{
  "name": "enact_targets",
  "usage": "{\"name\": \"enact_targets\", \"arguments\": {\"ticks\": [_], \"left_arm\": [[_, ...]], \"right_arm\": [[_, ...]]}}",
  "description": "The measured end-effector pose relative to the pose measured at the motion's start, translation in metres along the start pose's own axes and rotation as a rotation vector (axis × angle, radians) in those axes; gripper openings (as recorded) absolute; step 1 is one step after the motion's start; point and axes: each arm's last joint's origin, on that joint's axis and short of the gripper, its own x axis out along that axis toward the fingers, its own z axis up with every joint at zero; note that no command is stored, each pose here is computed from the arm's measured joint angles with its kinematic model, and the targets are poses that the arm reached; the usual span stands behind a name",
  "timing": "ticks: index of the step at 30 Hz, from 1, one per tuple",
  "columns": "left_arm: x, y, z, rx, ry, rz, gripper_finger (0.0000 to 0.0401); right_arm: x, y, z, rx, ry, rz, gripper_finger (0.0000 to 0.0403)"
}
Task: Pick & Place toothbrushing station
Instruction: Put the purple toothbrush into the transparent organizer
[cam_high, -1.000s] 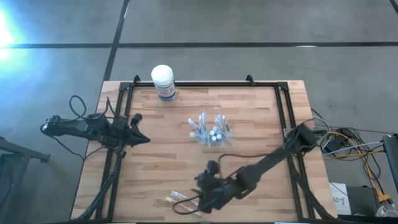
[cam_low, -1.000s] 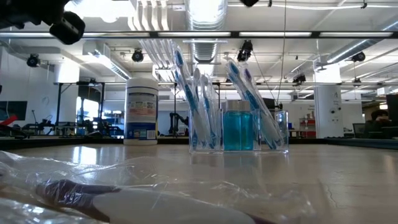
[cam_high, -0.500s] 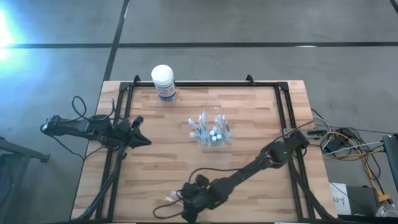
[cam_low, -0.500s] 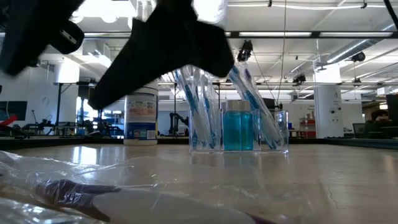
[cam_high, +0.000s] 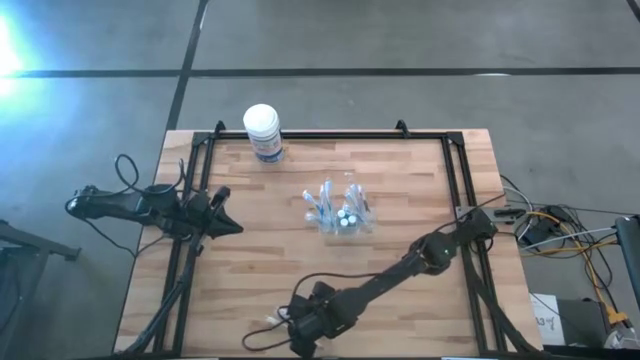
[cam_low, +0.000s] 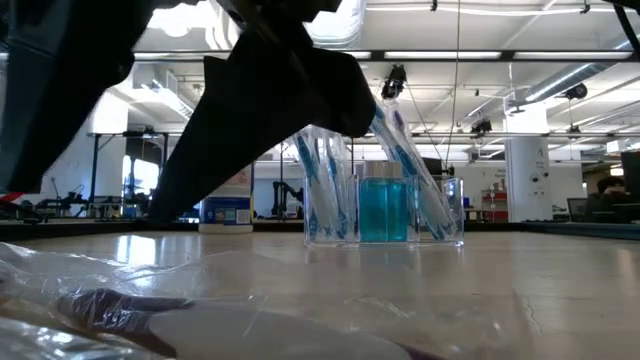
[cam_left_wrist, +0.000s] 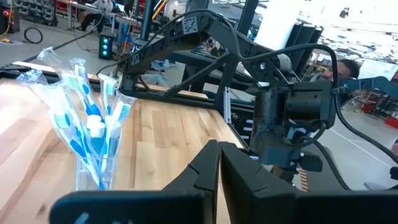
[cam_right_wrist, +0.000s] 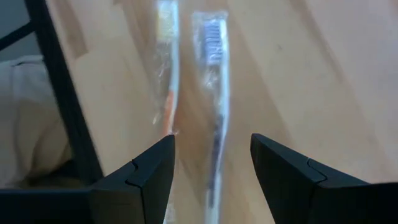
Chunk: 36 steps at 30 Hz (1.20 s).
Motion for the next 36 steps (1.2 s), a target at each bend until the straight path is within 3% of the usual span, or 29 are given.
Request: {"name": "enact_targets", "arguments": {"ticks": [22,31,36], "left_arm": [[0.0,0.0,-0.001,-0.01,0.007,0.002,0.0018],[0.002,0.003,-0.008,-0.014,0.028,0.008,0.0019],[0.002,0.003,-0.009,-0.014,0.027,0.009,0.0021]], "right_arm": [[0.028,-0.01,-0.008,-0.083,0.065,-0.029,0.0205],[0.034,-0.019,-0.007,-0.076,0.078,-0.054,0.0163],[0.035,-0.023,-0.003,-0.073,0.1,-0.054,0.0115]]}}
